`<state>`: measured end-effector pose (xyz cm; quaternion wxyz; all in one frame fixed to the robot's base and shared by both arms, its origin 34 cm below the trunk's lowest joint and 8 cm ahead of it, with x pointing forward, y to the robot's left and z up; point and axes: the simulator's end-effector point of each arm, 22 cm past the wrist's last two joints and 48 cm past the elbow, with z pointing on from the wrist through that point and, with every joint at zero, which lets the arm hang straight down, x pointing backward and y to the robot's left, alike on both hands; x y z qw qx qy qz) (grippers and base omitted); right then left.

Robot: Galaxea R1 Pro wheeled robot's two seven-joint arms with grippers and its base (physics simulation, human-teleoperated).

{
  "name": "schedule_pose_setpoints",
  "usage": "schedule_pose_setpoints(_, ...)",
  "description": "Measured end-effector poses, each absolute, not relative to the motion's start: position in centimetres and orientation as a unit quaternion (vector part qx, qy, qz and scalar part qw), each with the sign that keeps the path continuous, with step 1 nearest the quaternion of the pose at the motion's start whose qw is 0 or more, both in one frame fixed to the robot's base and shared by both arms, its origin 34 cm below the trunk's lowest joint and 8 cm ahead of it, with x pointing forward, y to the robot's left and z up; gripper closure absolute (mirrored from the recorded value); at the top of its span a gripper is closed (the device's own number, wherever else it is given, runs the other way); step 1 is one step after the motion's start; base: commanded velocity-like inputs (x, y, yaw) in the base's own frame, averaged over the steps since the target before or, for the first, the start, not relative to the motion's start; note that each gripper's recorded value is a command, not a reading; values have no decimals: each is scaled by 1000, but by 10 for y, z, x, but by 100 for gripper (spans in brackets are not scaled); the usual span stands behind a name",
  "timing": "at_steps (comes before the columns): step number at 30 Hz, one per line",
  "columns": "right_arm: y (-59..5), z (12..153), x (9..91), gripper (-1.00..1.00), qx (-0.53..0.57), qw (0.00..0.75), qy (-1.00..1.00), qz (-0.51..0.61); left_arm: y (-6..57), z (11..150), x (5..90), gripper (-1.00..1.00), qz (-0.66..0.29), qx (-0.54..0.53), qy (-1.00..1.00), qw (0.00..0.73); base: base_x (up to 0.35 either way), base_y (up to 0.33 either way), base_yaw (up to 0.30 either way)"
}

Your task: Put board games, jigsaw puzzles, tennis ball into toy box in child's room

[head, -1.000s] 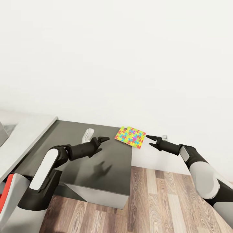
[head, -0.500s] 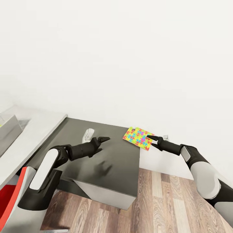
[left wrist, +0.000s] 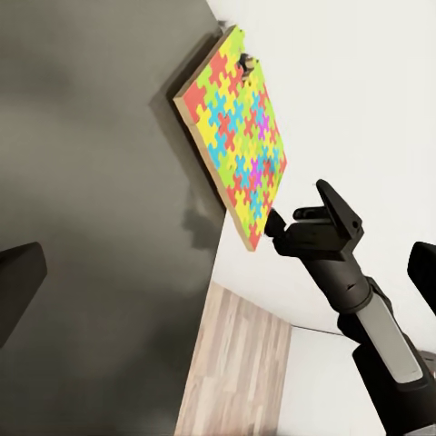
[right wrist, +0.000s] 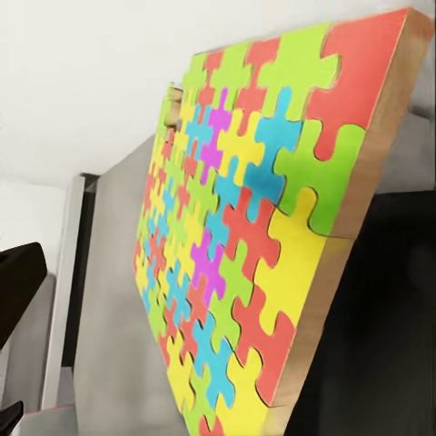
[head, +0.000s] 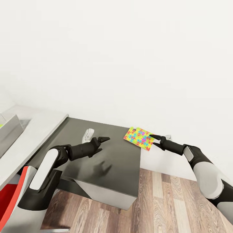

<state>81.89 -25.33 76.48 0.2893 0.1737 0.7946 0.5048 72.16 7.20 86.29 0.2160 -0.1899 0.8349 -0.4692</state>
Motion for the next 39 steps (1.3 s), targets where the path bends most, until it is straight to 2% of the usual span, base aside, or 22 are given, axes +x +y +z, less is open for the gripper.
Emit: schedule_pose_setpoints(39,-279,771,822,-100,196,299,786,504,72,863,722,-100,-469,-189,835,216,0,0,15)
